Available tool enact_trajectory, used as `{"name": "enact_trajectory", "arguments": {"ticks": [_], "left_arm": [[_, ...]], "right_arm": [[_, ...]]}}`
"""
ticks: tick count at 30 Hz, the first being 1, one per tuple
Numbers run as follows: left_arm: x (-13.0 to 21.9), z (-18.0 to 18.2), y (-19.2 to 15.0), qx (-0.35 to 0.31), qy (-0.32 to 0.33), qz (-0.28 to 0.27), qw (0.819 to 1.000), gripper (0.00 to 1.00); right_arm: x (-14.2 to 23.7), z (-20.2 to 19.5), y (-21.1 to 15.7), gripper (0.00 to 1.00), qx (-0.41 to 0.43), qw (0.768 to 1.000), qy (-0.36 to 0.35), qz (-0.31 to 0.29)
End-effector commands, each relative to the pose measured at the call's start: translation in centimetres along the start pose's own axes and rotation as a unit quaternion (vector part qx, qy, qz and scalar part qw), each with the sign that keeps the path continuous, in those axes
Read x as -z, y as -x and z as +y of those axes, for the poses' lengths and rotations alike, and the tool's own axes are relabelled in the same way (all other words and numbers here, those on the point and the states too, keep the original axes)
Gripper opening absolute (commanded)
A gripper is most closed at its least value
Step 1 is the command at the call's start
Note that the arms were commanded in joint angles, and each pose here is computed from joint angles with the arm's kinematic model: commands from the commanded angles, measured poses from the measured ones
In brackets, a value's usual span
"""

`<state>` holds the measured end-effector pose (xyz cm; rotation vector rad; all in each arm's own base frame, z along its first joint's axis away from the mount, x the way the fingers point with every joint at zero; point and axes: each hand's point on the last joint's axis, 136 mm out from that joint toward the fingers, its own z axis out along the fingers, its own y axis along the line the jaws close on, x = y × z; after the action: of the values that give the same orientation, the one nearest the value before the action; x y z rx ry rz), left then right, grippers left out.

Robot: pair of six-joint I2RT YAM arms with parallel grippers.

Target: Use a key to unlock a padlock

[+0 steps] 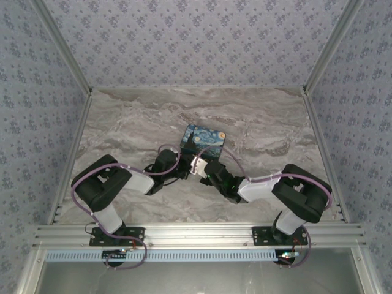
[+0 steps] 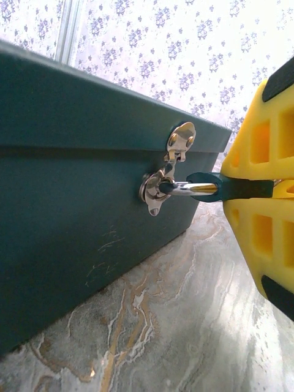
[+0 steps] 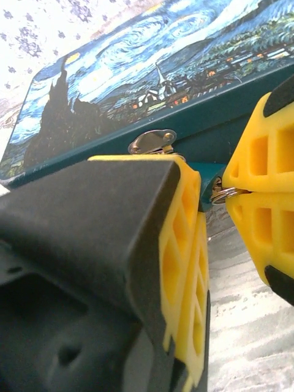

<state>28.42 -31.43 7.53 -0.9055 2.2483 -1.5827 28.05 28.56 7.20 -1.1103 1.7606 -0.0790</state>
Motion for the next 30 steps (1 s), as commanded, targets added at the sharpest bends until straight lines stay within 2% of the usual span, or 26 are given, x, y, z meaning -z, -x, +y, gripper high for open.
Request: {"name": "enact_trajectory", "arguments": {"ticks": [1,6,10,15,22,30], "left_arm": [[0.1,-1.3,-0.7,-0.004,-0.026,0.016,1.0,0.12],[0.1,-1.1,-0.7,-0.004,-0.023,0.015,1.0,0.12],[0.1,-1.3,-0.6,-0.009,-0.024,0.015,1.0,0.12],[0.6,-1.2,-0.4,-0.029,-0.01,0.009,0.999,0.33],[3.6,-0.5,1.8,-0.049,0.021,-0.022,0.998,0.5],[9.1,-2.2,8.0,-0.123,0.083,-0.069,0.987,0.75]], "right_arm": [[-0.2,-0.7,1.1,0.0,-0.092,0.996,0.005,-0.015],[-0.3,-0.4,0.8,0.0,-0.143,0.989,0.035,-0.027],[-0.3,-0.4,0.4,0.0,-0.144,0.989,0.035,-0.022],[-0.2,-0.7,-0.3,0.0,-0.153,0.988,0.03,-0.01],[-0.1,-0.7,-0.8,0.0,-0.171,0.985,0.035,-0.002],[0.0,-0.6,-0.9,0.0,-0.189,0.981,0.04,-0.004]]}}
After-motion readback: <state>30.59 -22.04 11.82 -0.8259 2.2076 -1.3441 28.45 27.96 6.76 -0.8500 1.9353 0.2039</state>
